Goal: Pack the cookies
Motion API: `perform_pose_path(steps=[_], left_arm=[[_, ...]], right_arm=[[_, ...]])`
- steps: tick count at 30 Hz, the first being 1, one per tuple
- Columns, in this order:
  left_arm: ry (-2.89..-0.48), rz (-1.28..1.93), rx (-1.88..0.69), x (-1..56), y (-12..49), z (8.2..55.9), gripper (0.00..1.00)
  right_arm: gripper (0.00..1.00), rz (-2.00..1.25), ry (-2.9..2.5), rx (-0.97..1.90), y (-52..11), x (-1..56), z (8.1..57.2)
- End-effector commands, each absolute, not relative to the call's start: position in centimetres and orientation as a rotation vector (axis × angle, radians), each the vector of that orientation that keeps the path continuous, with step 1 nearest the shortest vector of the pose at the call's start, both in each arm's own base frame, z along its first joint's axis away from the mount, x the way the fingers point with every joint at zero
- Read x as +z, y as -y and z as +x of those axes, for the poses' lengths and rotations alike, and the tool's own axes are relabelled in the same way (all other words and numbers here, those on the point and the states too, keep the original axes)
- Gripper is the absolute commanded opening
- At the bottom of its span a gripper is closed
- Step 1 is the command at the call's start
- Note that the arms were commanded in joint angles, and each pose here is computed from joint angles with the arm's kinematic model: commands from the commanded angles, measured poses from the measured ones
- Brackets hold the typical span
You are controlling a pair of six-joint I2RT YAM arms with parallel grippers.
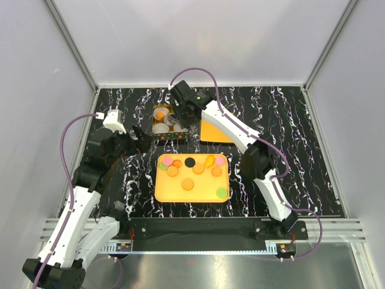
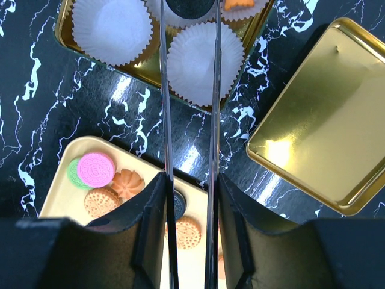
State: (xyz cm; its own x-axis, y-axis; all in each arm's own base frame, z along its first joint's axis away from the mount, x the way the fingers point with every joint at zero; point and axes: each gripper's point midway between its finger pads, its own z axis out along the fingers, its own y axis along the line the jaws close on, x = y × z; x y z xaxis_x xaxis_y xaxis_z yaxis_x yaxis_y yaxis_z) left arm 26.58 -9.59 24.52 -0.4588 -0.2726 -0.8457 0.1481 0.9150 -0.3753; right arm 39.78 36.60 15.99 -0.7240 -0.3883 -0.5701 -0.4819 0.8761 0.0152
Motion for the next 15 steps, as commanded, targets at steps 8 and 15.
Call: perform_pose_path(steps=[8, 15], left_arm=[[-1.941, -0.076, -0.519, 25.57, 9.99, 27.08, 0.99], [-1.938, -0.077, -0.518, 25.65, 9.96, 27.05, 0.99]], right_arm=[[0.45, -0.593, -2.354, 0.266, -37.79, 18.99, 41.48], [0.48, -0.602, -2.366, 0.273, -37.77, 18.91, 41.16]])
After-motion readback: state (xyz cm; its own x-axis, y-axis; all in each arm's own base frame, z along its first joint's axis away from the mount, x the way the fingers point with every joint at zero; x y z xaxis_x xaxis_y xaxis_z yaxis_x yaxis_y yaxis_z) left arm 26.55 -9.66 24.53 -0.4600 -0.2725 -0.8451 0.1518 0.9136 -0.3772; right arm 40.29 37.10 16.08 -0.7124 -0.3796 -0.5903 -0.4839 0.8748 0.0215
